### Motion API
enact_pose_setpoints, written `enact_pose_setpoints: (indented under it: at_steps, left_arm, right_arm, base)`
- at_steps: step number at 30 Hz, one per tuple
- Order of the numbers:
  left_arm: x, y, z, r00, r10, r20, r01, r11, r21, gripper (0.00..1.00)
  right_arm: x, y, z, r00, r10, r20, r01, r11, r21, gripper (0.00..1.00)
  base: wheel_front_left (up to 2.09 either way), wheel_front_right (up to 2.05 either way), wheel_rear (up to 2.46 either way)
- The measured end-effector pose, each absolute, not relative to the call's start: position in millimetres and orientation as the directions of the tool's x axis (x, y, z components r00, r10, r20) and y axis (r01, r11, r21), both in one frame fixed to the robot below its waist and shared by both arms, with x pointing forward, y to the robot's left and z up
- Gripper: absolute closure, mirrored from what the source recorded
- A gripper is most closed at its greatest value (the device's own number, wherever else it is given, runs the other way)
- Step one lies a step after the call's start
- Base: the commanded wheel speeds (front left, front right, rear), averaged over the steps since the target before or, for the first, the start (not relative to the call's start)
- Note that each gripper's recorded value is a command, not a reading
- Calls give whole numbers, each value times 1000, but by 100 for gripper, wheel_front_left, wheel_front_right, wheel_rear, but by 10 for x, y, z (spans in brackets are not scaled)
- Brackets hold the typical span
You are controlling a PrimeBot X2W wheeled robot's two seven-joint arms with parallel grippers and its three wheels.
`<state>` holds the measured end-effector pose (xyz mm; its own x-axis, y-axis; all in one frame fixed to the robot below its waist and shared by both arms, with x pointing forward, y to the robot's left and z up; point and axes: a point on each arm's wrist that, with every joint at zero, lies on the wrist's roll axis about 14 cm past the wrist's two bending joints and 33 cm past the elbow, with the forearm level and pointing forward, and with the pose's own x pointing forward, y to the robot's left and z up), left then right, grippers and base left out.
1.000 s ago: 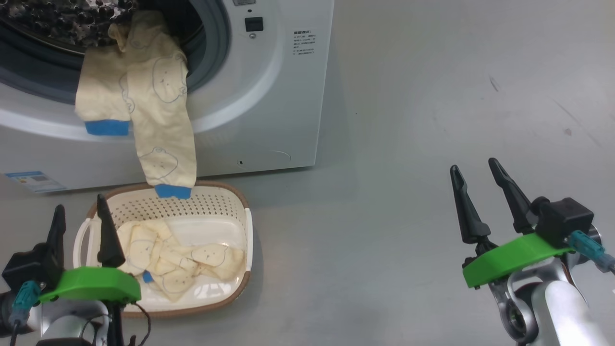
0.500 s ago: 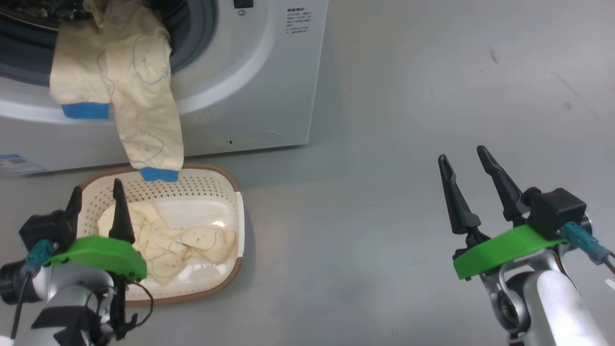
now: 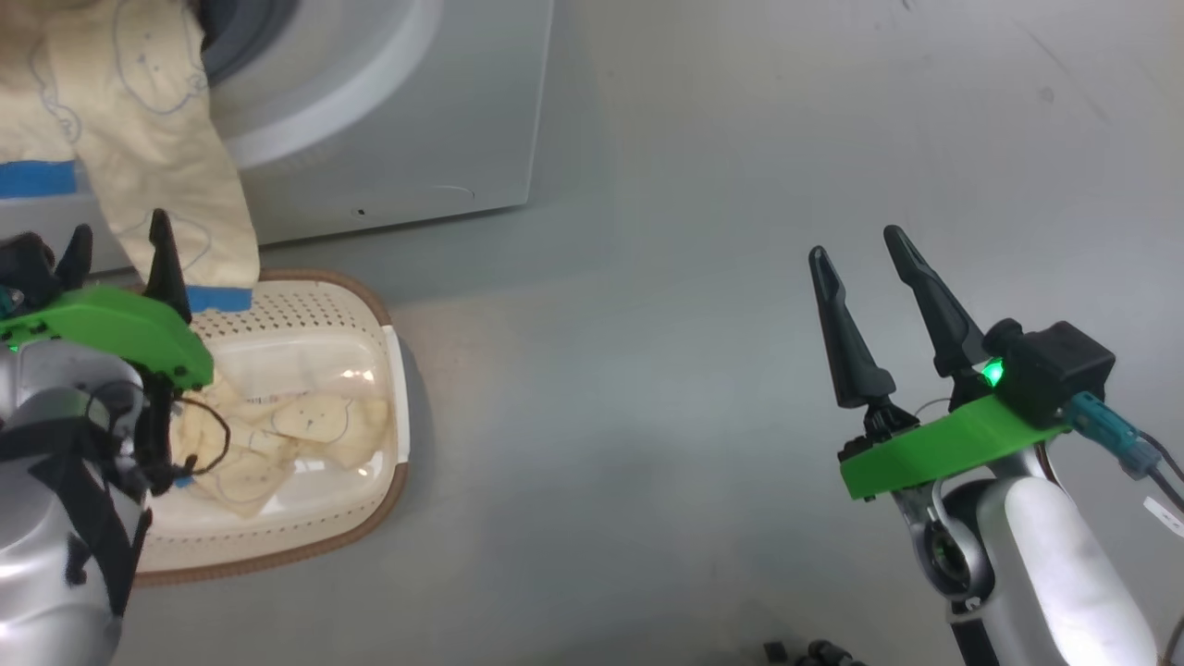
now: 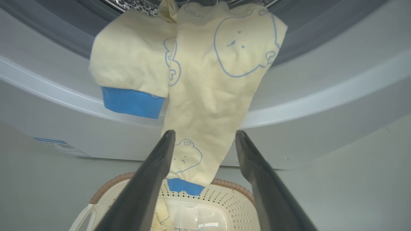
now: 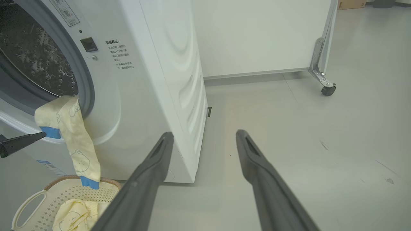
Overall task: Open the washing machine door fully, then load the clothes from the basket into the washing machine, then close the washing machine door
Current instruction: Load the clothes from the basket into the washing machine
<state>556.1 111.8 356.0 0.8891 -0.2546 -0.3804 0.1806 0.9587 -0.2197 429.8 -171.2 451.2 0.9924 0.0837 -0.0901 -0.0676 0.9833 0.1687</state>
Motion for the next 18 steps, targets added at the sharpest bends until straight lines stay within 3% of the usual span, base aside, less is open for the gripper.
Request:
enact_pose_setpoints:
  at_steps: [9, 18]
  left_arm:
    - [5990, 1020, 3132, 838, -270, -475, 187, 959, -214, 0]
    - [6225, 1094, 2736, 802, -186, -568, 126, 982, -144, 0]
  right_arm:
    - [4352, -1840, 4307, 991, 48, -124, -26, 984, 175, 0]
    - [4322, -1940, 4150, 987, 17, -160, 11, 985, 175, 0]
  base:
    - [0, 0, 0]
    - [0, 0, 0]
